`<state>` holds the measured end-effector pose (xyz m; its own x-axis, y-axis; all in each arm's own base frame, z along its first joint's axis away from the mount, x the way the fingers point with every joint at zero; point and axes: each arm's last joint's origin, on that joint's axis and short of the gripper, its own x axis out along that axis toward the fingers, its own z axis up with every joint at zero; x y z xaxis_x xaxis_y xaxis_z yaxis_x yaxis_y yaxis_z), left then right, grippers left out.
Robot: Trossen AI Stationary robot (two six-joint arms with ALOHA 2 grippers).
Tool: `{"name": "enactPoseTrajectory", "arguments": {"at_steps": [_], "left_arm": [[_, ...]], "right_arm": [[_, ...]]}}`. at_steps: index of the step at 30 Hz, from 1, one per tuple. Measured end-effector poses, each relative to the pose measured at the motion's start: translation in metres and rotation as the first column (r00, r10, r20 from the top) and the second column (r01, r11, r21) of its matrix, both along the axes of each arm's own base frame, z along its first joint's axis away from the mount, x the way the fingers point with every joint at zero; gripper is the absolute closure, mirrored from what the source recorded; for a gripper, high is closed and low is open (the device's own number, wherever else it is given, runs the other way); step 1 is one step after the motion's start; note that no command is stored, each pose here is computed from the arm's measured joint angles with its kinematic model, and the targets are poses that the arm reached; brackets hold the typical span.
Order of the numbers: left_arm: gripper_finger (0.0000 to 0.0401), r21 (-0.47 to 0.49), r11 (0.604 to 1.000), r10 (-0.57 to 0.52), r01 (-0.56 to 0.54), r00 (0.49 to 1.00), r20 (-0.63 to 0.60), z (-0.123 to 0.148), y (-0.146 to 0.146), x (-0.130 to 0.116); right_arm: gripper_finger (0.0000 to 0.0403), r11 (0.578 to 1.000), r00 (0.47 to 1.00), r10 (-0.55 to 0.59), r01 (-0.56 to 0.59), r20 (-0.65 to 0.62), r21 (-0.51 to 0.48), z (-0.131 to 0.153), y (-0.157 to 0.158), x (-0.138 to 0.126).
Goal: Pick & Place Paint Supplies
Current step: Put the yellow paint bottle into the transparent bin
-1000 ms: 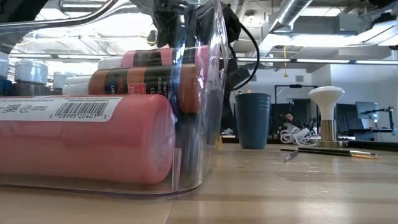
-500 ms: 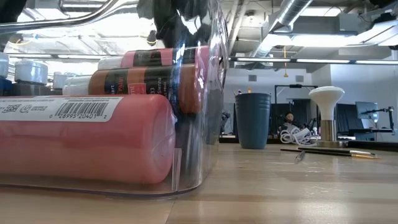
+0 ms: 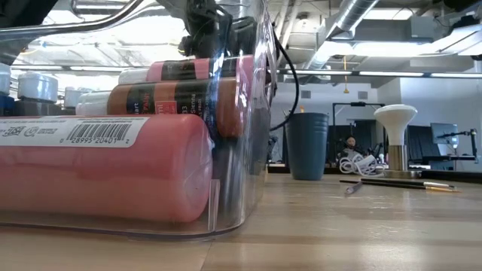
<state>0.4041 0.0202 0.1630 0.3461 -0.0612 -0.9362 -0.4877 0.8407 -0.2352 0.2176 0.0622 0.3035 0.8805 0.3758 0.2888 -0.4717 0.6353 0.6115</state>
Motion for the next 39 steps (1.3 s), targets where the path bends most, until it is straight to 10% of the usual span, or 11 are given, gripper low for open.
{"name": "enactPoseTrajectory", "arguments": {"at_steps": [21, 39], "left_arm": [[0.0183, 0.252, 0.867, -0.453, 0.43, 0.891, 0.038, 0.021, 0.006, -0.002], [0.0183, 0.197, 0.898, -0.398, 0.394, 0.917, -0.021, -0.013, 0.019, -0.017]], "right_arm": [[0.0148, 0.999, 0.999, 0.033, -0.033, 0.0, -0.006, 0.0, 0.003, -0.001], [0.0148, 0.999, 0.999, 0.041, -0.041, -0.005, -0.007, -0.001, 0.005, -0.001]]}}
